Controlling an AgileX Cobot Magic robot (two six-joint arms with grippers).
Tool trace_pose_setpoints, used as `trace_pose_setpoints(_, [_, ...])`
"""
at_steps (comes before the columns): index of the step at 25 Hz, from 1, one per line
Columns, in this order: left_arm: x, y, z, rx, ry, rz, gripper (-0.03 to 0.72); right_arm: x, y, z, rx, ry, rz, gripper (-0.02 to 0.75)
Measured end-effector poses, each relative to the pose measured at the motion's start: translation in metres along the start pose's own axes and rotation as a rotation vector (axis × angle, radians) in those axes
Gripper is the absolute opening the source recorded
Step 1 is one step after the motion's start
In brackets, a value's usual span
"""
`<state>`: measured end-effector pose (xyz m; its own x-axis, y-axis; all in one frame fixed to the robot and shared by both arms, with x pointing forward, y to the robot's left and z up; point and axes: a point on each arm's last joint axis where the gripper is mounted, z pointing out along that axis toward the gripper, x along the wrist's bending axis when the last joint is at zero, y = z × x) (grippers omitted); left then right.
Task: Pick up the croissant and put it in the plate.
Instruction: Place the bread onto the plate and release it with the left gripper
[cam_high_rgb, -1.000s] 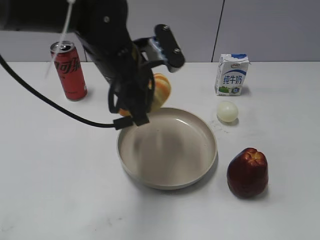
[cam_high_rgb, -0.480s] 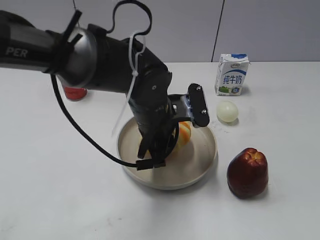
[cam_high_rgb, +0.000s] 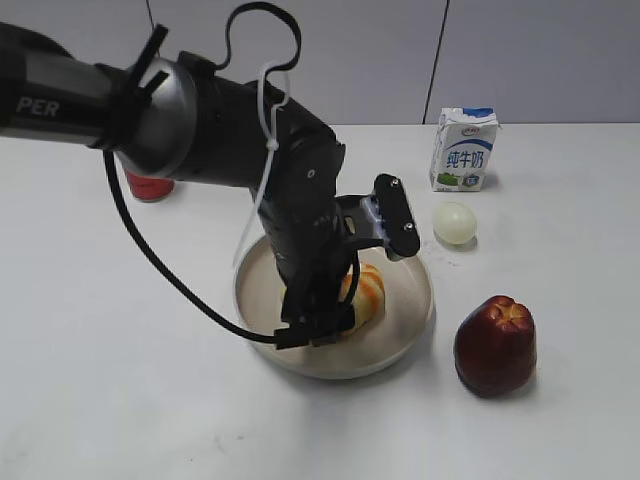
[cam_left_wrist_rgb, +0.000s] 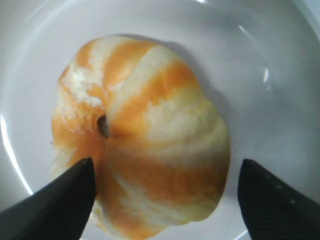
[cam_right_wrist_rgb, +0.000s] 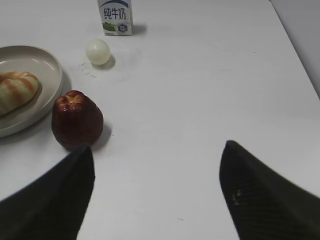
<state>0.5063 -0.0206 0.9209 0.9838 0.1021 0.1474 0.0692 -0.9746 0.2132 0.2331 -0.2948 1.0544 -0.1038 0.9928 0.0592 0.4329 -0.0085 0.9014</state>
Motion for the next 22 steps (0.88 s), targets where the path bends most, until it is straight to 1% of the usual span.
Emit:
trace_pose_setpoints(4, [0.001,0.003,-0.017,-0.034,0.018,-0.005,0.685,0.0,0.0,0.0,0.0,0.0,0.0,0.588])
trace_pose_setpoints(6, [0.002,0.005,-0.035,-0.072,0.035,-0.013,0.681,0.0,0.0,0.0,0.0,0.0,0.0,0.588])
trace_pose_setpoints(9, [0.009,0.001,-0.065,-0.133,0.036,-0.078,0.673,0.0,0.0,0.0,0.0,0.0,0.0,0.588])
trace_pose_setpoints(11, [0.019,-0.009,-0.083,-0.161,0.023,-0.163,0.66,0.0,0.0,0.0,0.0,0.0,0.0,0.588])
trace_pose_setpoints(14, [0.046,-0.039,-0.102,-0.157,0.02,-0.337,0.636,0.0,0.0,0.0,0.0,0.0,0.0,0.588])
trace_pose_setpoints(16, [0.064,-0.064,-0.108,-0.124,0.015,-0.463,0.625,0.0,0.0,0.0,0.0,0.0,0.0,0.588])
trace_pose_setpoints(19, [0.088,-0.108,-0.114,-0.044,-0.011,-0.651,0.617,0.0,0.0,0.0,0.0,0.0,0.0,0.588])
trace_pose_setpoints(22, [0.103,-0.149,-0.119,0.031,-0.046,-0.816,0.613,0.0,0.0,0.0,0.0,0.0,0.0,0.588])
